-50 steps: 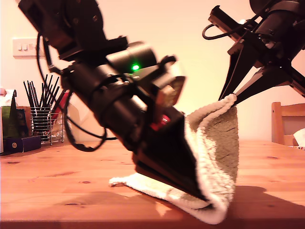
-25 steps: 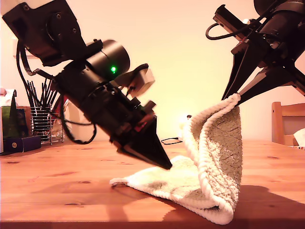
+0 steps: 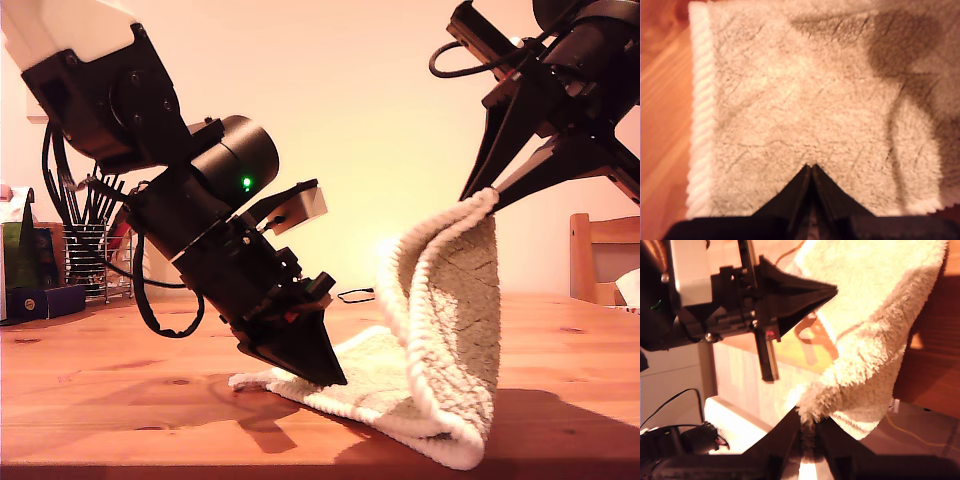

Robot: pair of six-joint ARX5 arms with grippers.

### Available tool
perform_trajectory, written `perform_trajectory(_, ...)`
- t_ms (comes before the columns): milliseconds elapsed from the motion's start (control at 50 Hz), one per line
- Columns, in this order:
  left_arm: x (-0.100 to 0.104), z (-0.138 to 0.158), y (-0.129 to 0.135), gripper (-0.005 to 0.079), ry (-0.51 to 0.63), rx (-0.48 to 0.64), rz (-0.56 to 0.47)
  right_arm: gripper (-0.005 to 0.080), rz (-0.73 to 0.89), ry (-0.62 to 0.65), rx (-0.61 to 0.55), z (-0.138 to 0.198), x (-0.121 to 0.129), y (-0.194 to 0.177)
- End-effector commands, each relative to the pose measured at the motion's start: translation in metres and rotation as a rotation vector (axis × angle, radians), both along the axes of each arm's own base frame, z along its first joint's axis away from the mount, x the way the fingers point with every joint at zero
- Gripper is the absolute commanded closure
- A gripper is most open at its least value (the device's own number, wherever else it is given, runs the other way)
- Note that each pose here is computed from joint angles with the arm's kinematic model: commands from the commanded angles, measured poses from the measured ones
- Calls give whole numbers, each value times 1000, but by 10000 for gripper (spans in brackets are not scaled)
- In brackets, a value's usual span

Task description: Fold the tea towel in front of you. After folding it, place it to the left side.

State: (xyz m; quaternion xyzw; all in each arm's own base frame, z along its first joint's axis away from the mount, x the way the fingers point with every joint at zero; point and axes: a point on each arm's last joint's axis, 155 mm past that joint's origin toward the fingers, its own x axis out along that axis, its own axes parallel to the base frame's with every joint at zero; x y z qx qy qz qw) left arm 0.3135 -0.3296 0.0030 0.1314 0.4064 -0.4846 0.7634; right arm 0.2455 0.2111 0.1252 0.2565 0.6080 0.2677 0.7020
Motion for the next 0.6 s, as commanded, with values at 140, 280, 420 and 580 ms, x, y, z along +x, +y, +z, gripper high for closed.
perform_trajectory(140,-32,-28,13,764,164,57,-13,765,10,-16,18,5,4,2)
perform_trajectory(280,-57,-32,13,764,250,76,-52,765,-1,-41,29,8,11,1)
perform_trajectory(420,-80,-31,5,764,308,68,-105,765,-12,-64,48,13,18,3)
perform_trajectory(580,-107,-29,-10,764,338,65,-176,765,-12,-82,54,15,21,4)
